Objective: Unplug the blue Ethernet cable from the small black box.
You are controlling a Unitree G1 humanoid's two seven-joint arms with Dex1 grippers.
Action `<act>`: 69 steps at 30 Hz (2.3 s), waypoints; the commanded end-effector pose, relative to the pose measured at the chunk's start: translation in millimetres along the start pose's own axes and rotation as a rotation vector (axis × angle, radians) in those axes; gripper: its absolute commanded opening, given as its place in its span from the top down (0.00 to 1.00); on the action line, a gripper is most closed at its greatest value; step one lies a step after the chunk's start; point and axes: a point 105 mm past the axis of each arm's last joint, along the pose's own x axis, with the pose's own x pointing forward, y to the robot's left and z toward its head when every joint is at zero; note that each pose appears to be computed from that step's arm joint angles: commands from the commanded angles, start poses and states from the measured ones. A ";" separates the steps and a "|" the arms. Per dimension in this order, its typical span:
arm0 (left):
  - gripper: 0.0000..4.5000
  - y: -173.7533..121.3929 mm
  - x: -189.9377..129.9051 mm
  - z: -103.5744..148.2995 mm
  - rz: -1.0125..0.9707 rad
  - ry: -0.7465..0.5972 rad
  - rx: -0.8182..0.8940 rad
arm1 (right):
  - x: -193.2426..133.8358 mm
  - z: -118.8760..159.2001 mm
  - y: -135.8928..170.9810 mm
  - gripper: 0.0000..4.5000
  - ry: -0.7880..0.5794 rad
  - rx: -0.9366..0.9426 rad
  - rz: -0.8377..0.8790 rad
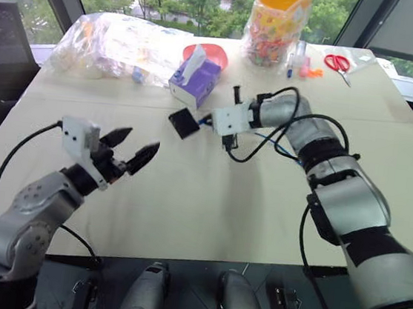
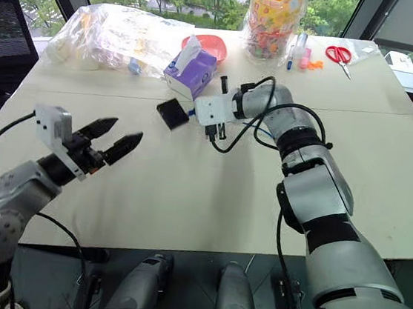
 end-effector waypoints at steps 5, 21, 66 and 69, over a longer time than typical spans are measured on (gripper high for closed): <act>0.00 -21.0 39.3 23.3 -0.162 -0.048 -0.097 | -20.6 33.7 -13.6 1.00 -0.074 -0.243 -0.447; 0.00 -26.4 48.0 24.9 -0.254 -0.001 -0.094 | -20.9 54.9 -4.3 1.00 -0.069 -0.264 -0.524; 0.89 -34.3 10.1 23.5 -0.648 0.226 0.058 | -70.5 78.6 13.4 0.11 -0.487 1.010 0.423; 0.89 -36.3 9.5 26.2 -0.668 0.224 0.053 | -69.7 86.0 9.5 0.11 -0.515 1.045 0.438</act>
